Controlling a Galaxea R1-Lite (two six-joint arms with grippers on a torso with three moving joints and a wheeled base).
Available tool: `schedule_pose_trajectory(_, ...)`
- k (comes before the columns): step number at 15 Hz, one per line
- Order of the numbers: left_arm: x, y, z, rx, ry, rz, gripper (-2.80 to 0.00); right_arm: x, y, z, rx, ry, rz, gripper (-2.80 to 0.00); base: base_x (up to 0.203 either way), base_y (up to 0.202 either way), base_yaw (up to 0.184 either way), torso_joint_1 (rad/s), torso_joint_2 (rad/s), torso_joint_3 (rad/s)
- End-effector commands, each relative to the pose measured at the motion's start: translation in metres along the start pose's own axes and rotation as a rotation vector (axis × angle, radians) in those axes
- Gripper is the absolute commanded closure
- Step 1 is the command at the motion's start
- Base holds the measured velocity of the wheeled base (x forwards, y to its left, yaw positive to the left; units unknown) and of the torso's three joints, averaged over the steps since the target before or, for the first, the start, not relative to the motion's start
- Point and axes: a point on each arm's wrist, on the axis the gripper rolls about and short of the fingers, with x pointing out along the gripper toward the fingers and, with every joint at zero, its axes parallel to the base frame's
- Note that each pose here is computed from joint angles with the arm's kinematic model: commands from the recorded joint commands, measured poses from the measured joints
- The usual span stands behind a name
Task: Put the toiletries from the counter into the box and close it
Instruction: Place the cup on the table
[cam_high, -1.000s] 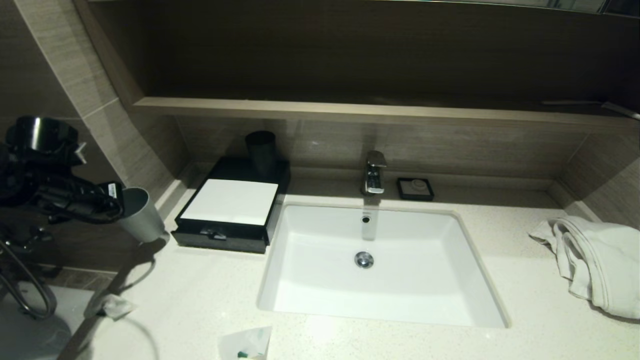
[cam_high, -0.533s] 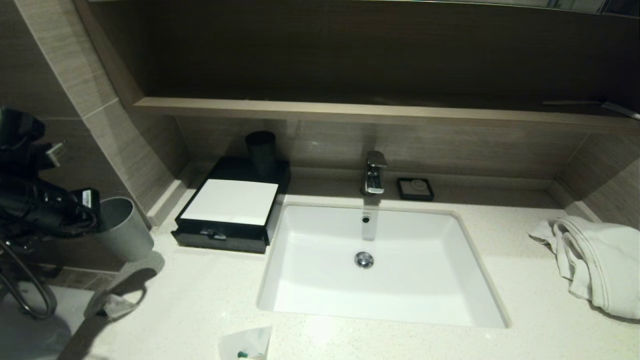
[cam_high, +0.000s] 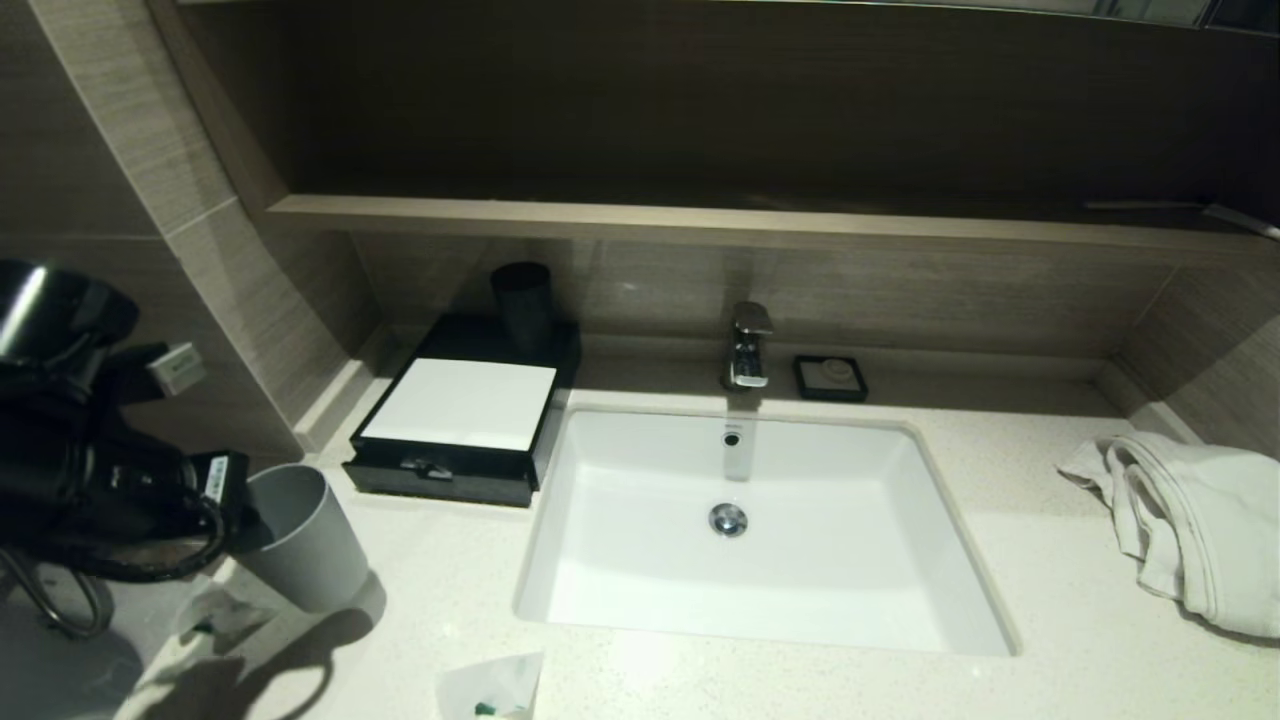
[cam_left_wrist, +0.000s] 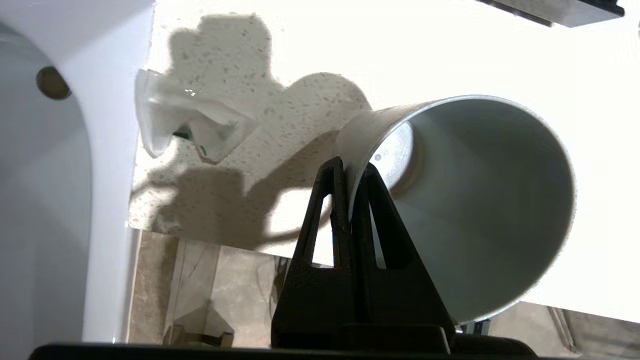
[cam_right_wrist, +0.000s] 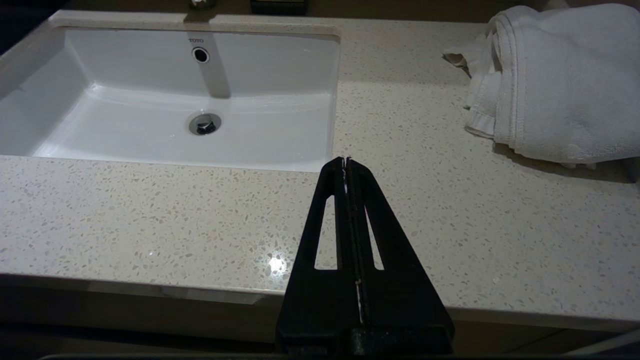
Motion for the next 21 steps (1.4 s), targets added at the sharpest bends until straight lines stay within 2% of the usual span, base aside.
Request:
schedule_pose_trajectory(1,-0.001,-0.004,-0.003,0.004,0.003,-0.013,0.00,0.000,0.000,0.000,-0.001,0.000,0.000,0.00,0.000,0.000,0.000,0.000,0.00,0.000)
schedule_pose_trajectory(3,0.006,-0.004,-0.006,0.001,0.030,-0.010,0.00,0.000,0.000,0.000,0.000,0.000,0.000,0.00,0.000,0.000,0.000,0.000,0.00,0.000)
schedule_pose_trajectory(6,0.020,-0.010,-0.013,0.029,0.081,-0.021,0.00,0.000,0.000,0.000,0.000,0.000,0.000,0.00,0.000,0.000,0.000,0.000,0.00,0.000)
schedule_pose_trajectory(13,0.051,-0.011,-0.015,0.039,0.075,-0.020,0.00,0.000,0.000,0.000,0.000,0.000,0.000,0.00,0.000,0.000,0.000,0.000,0.00,0.000)
schedule_pose_trajectory(19,0.061,-0.011,-0.011,0.034,0.093,-0.008,0.00,0.000,0.000,0.000,0.000,0.000,0.000,0.00,0.000,0.000,0.000,0.000,0.00,0.000)
schedule_pose_trajectory(21,0.064,-0.011,-0.010,0.035,0.078,-0.011,0.00,0.000,0.000,0.000,0.000,0.000,0.000,0.00,0.000,0.000,0.000,0.000,0.00,0.000)
